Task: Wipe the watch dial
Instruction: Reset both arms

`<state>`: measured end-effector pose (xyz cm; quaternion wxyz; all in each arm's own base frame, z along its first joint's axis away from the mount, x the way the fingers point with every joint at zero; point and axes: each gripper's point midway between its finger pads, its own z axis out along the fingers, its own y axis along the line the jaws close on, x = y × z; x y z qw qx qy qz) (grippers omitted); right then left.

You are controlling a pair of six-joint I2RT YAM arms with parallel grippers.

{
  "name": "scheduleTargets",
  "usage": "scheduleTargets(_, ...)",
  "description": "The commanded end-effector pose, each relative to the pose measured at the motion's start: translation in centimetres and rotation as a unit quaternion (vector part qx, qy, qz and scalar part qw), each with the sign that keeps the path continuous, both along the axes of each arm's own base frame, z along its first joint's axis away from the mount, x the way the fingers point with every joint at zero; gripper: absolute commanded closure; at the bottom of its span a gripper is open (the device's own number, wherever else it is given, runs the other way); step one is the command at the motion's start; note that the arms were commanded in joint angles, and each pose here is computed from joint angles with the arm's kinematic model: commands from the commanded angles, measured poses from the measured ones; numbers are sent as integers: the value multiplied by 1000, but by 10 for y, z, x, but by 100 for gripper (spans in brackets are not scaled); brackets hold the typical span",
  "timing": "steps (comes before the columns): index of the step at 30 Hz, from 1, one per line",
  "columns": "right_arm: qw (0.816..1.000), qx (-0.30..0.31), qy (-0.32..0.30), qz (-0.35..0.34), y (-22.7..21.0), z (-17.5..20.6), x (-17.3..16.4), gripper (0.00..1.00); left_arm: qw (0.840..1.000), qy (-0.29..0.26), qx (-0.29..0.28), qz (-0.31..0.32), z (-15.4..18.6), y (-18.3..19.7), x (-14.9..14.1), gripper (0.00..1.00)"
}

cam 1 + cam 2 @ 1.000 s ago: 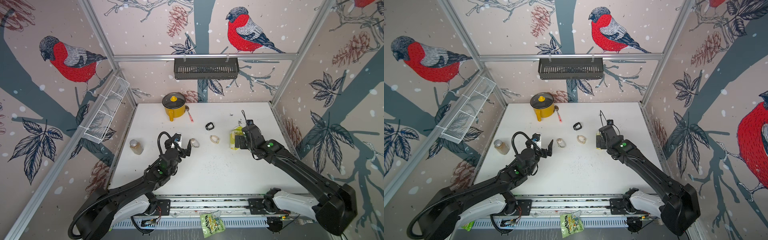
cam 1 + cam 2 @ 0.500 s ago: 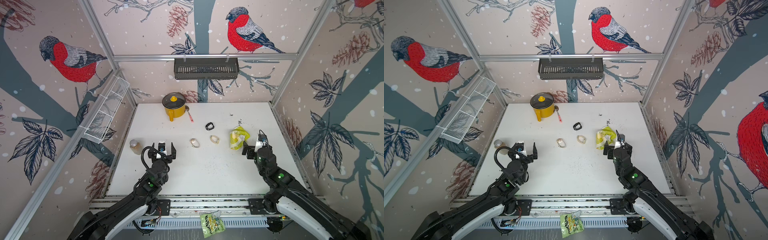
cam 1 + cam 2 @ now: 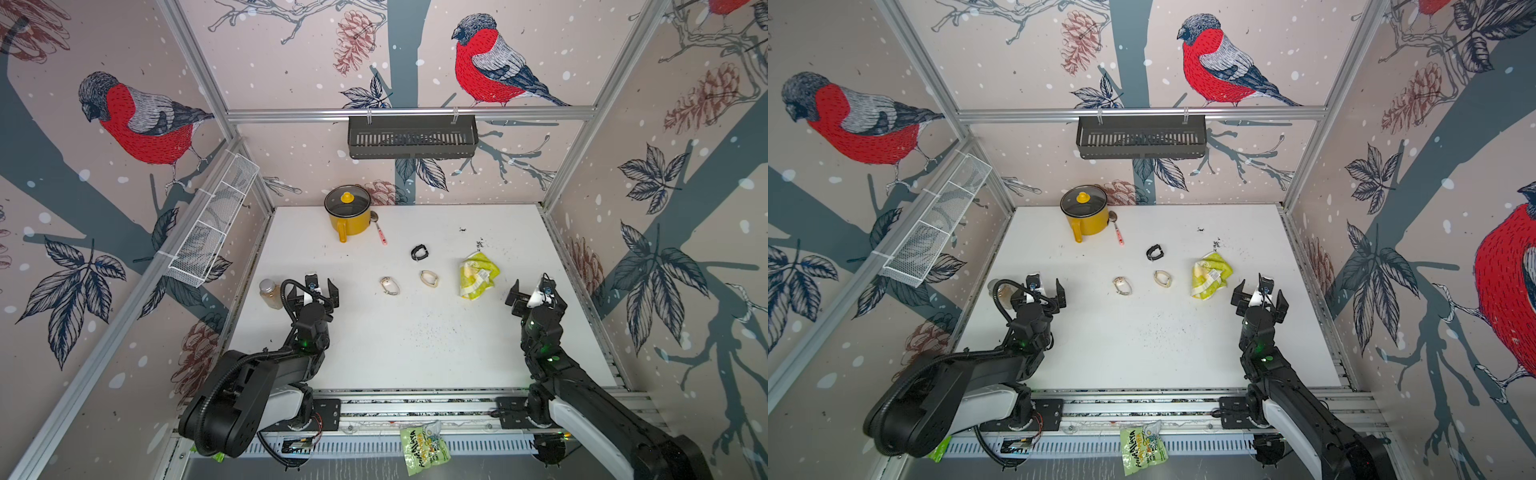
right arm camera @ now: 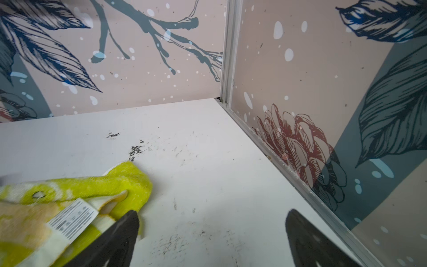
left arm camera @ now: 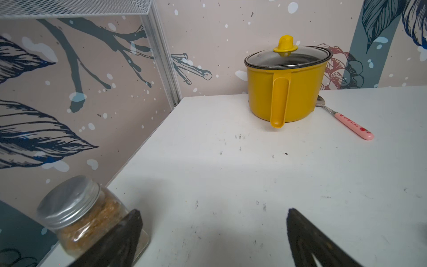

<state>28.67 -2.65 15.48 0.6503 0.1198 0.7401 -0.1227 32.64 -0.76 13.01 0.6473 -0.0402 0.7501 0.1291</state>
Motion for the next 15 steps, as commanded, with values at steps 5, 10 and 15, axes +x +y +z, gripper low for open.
scheduleTargets(5, 998, 27, -54, 2, -9, 13, 9, 0, 997, -74, -3, 27, 23, 14, 11, 3)
scheduleTargets(10, 999, 16, -45, -4, -16, 8, 21, 0, 998, -68, -14, 11, 20, 13, 12, 3)
scheduleTargets(15, 999, 6, -41, 11, -16, 3, 33, 0, 997, -65, -22, -18, 17, 9, 14, 4)
